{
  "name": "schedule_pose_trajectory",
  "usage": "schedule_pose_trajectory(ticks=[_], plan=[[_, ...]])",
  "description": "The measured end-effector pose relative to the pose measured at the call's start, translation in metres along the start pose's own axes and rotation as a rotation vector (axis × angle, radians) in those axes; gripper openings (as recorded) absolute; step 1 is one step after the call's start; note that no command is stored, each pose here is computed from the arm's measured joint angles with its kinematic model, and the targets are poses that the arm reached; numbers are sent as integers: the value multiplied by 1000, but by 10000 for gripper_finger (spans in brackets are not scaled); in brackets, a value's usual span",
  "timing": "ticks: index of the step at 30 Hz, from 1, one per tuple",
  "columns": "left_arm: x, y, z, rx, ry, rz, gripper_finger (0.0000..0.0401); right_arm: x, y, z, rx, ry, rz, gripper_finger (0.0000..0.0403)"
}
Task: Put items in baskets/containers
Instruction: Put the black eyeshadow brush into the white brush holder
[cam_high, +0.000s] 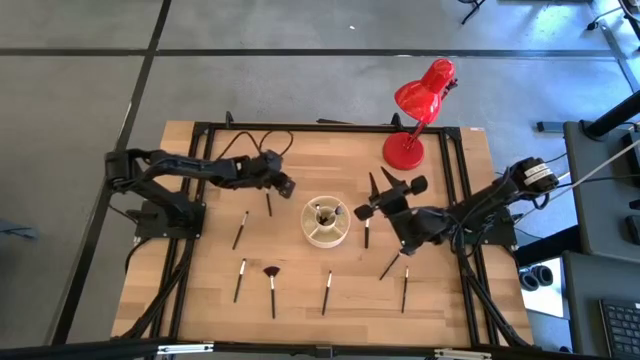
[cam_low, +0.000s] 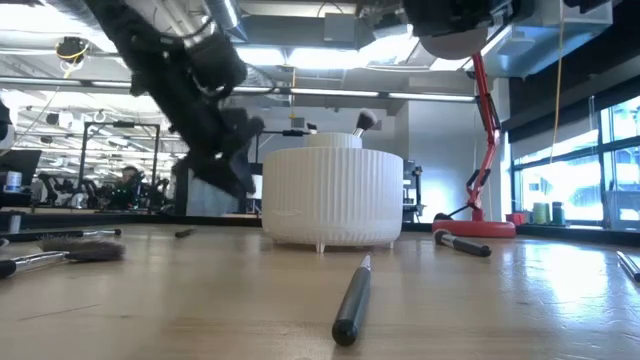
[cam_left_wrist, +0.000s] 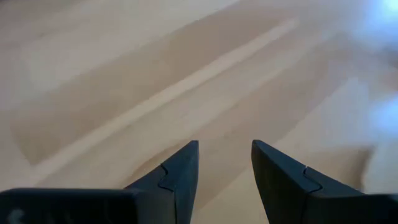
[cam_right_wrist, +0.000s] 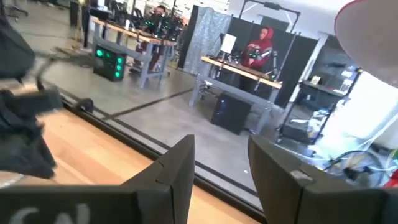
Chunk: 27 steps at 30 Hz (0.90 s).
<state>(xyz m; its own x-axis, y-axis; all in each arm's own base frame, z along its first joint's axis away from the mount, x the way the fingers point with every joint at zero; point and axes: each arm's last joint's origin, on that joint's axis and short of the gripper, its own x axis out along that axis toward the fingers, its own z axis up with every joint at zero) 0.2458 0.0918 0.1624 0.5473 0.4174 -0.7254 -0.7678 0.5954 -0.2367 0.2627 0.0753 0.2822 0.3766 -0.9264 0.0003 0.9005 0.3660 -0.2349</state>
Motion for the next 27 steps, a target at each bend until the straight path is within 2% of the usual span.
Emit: schedule_pose_trajectory(ticks=[2,4,8,11,14,16,18,22,27], plan=[[-7,-6,6,42,-18,-19,143,4,3,-5,-21,-8,8,149],[-14,-10,12,71,-57,-31,143,7,8,-10,-18,-30,62,149],[-22,-10,8,113,-46,18,143,15,17,-22,48,-52,324,149],[-26,-5,2,116,1,87,143,30,14,-28,167,47,530,149],[-28,1,-6,92,59,179,143,47,2,-34,279,264,681,149],[-29,5,-10,59,91,227,143,55,-7,-37,326,383,695,149],[-29,7,-13,28,108,257,143,56,-16,-39,352,447,661,149],[-29,8,-15,-41,113,275,143,55,-29,-42,360,508,584,149],[-15,9,-24,-89,156,334,143,57,-35,-45,353,536,533,149]])
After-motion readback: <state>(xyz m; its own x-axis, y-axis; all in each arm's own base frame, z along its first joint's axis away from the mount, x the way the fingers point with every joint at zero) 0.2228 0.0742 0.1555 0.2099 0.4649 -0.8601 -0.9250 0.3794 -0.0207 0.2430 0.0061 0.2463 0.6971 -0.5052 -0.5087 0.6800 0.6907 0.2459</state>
